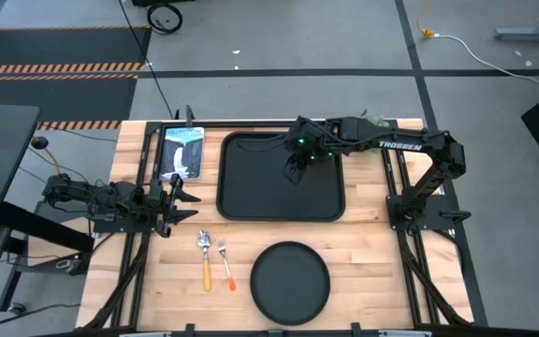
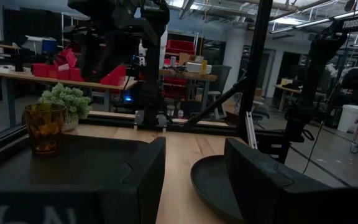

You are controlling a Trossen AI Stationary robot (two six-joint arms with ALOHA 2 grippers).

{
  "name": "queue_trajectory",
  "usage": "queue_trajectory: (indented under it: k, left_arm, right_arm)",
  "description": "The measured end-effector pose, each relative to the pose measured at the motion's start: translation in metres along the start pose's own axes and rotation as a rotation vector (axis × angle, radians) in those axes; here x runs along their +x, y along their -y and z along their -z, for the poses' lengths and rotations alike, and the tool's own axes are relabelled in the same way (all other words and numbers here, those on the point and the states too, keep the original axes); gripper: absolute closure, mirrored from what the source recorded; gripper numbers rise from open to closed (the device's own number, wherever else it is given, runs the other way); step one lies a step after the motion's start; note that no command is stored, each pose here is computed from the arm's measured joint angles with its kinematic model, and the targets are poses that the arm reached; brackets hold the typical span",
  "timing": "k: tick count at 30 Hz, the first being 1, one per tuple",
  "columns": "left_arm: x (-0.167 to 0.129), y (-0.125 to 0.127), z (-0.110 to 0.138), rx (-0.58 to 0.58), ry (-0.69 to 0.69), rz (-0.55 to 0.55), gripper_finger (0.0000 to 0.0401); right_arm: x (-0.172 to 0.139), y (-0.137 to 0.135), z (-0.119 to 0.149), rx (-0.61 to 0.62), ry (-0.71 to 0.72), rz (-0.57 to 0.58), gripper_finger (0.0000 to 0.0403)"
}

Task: Pick and place plate/cup/fork/spoon on tray
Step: Put the black plate on the black serving tray to the bottom left of the brown cup

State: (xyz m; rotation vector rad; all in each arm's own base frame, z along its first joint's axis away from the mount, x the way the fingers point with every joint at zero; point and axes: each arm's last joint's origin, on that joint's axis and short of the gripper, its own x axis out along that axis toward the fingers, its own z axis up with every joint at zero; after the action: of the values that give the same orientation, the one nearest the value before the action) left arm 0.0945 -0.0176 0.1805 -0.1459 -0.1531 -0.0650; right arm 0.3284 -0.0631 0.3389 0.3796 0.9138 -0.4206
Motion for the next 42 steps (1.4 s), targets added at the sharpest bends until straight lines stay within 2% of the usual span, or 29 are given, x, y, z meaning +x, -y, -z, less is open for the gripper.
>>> queue_trajectory:
  k: [42]
  left_arm:
    - [0.0,0.0,0.0001,0.0,-0.001,0.0,0.0227]
  right_arm:
    - [-0.0002,-0.0019,0.0021,-0.009,-0.007,0.017,0.0214]
